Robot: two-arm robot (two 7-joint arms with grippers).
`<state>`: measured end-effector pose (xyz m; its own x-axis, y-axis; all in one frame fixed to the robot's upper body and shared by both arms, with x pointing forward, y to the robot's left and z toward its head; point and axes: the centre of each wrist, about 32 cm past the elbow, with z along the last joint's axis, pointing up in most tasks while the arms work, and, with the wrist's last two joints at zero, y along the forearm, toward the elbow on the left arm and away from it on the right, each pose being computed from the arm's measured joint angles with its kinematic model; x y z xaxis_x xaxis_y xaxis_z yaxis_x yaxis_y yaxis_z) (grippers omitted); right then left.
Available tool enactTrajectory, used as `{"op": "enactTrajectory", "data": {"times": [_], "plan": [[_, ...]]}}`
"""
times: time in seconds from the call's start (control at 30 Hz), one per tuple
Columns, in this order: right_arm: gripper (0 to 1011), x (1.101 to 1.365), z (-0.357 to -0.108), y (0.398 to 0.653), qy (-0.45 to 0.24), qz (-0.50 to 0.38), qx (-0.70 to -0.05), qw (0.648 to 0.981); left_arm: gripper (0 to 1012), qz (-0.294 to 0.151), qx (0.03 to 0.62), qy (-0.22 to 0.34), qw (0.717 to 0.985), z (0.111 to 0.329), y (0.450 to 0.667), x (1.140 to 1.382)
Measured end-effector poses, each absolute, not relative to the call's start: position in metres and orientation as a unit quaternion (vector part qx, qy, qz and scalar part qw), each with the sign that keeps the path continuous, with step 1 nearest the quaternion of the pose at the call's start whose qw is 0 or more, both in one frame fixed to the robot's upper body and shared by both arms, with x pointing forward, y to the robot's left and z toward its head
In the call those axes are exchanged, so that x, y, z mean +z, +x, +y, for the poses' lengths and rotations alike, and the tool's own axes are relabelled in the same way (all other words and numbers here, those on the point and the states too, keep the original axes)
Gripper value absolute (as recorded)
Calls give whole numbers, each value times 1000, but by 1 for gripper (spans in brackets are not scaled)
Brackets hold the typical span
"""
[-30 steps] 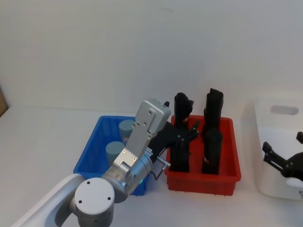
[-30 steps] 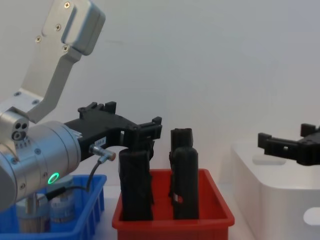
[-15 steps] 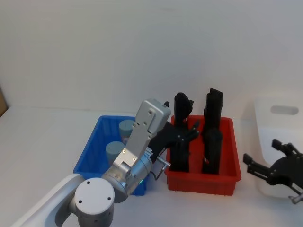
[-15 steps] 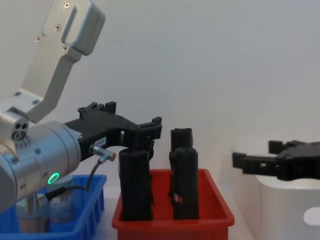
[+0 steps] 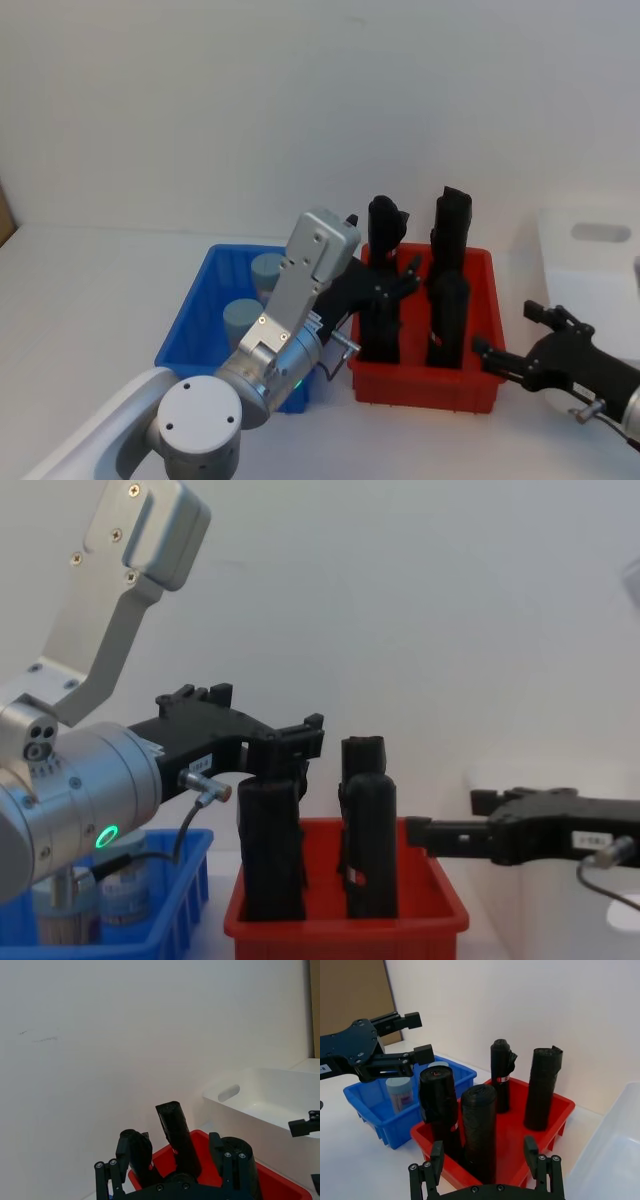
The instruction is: Pick the cotton swabs from the blue box and place them into the white box.
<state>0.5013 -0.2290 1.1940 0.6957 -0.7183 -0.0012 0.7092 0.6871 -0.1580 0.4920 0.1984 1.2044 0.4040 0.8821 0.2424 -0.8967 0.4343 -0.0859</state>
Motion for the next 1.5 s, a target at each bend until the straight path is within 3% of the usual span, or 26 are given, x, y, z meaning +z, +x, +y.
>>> {"op": "enactTrajectory", "data": {"times": [1.3, 1.5], "plan": [[1001, 1174, -175, 541, -69, 31, -406, 911, 1000, -126, 531, 29, 837, 198, 492, 1204], [883, 1173, -171, 544, -70, 32, -405, 911, 1000, -126, 531, 29, 837, 198, 492, 1204]]}}
